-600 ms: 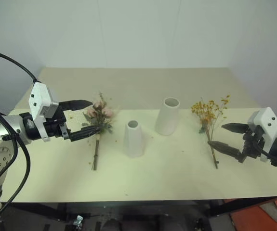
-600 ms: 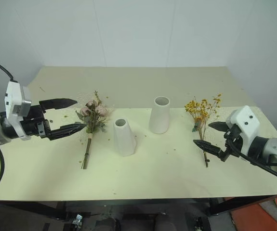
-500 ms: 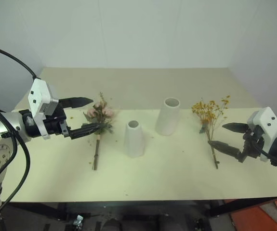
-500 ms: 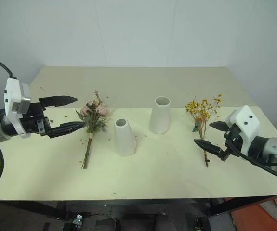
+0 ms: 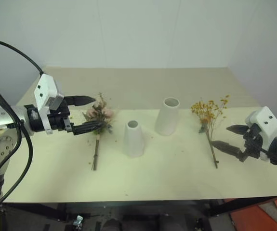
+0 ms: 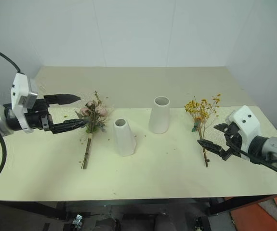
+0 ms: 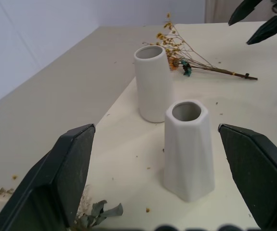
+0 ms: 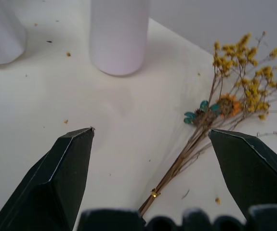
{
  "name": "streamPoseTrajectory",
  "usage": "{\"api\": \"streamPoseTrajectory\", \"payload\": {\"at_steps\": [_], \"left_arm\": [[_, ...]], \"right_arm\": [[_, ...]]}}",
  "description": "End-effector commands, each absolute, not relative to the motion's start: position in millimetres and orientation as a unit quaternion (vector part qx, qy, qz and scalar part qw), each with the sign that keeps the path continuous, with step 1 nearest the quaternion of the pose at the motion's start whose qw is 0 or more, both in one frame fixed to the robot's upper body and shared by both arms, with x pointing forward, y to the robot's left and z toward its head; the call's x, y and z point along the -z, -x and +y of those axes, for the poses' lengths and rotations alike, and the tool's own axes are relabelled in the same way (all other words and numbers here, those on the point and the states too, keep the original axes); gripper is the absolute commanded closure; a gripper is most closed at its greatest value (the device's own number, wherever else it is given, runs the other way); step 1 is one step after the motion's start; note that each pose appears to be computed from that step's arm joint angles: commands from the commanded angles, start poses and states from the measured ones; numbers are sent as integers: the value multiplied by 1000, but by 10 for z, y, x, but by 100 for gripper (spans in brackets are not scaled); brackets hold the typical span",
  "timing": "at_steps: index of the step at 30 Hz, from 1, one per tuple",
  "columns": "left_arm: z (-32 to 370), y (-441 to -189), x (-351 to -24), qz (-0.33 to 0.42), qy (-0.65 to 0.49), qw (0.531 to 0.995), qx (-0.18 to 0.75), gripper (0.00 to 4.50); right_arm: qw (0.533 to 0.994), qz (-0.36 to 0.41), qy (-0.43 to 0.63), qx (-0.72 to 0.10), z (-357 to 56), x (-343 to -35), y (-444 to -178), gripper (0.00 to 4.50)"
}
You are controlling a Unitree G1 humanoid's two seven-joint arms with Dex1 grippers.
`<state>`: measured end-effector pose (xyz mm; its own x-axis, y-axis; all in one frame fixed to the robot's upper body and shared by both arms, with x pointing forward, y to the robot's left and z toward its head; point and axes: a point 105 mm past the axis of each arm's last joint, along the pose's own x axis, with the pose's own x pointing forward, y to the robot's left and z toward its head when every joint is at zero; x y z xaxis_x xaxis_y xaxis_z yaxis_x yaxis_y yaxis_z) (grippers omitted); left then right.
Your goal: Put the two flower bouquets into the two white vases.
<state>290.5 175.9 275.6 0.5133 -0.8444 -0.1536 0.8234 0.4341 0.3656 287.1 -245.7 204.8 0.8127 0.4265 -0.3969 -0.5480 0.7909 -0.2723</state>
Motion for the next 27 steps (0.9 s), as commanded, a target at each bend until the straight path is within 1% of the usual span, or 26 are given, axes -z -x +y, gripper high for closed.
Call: {"api": "streamPoseTrajectory", "payload": {"at_steps": [1, 3, 7, 12, 16, 23, 27], "left_arm": [[1517, -2903, -2905, -54, -214, 815, 535, 3], [1379, -2923, -2937, -59, -223, 797, 559, 3], [1132, -3004, -2988, -80, -241, 766, 590, 3], [915, -3112, -2991, -89, -237, 750, 611, 3], [850, -3158, -2973, -100, -240, 743, 616, 3], [850, -3192, -2942, -112, -241, 746, 611, 3], [893, -3186, -2921, -113, -243, 753, 601, 3]], "right_arm": [[940, 212, 171, -204, -2552, -2007, -3031, 0], [941, 233, 160, -186, -2545, -1970, -3119, 0], [942, 244, 158, -166, -2460, -1899, -3287, 0], [945, 274, 136, -112, -2499, -1747, -3488, 0], [945, 287, 134, -80, -2554, -1676, -3591, 0], [945, 301, 120, -53, -2653, -1612, -3800, 0], [938, 320, 115, -65, -2644, -1513, -3904, 0]]}}
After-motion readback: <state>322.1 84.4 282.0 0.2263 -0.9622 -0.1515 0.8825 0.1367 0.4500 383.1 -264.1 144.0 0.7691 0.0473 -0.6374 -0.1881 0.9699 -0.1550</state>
